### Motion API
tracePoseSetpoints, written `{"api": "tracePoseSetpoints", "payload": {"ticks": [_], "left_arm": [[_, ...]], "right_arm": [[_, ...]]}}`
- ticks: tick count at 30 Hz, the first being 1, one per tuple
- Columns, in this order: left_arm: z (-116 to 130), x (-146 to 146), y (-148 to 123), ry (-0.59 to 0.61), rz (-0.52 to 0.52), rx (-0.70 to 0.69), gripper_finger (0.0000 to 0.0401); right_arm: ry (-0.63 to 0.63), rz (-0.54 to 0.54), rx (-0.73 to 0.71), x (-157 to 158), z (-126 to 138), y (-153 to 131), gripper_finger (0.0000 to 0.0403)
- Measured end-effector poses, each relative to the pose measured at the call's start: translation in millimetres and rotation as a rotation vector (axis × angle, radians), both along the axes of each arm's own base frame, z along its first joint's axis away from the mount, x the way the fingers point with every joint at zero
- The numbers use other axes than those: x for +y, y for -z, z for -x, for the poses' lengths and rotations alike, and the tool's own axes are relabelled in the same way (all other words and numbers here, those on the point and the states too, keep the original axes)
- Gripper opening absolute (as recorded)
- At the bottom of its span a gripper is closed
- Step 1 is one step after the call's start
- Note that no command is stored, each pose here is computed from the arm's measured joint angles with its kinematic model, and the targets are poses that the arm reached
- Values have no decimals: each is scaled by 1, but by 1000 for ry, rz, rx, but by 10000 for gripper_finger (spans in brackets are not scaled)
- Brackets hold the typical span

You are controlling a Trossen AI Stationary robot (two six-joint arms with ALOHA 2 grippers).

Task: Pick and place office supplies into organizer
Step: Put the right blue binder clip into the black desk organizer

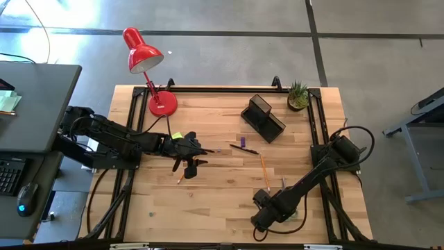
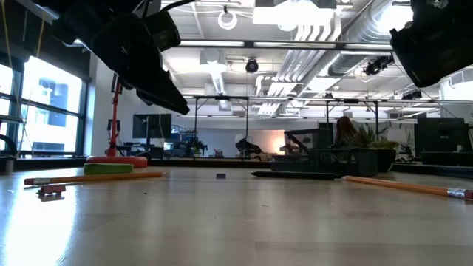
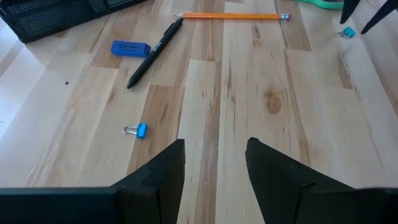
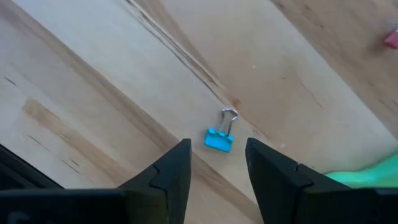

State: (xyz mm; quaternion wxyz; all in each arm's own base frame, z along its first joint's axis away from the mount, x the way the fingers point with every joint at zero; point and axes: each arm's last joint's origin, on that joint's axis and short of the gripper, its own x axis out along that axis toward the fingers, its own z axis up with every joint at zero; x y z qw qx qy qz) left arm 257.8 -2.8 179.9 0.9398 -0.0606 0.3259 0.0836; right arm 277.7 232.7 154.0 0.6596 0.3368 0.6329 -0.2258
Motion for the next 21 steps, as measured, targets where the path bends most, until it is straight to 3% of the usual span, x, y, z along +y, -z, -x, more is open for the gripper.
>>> {"api": "tracePoseSetpoints", "payload": {"ticks": [21], "left_arm": [[0, 0, 0, -1, 0, 1, 156]], "right_arm": [[-7, 12, 16, 4, 1, 8, 140]]}}
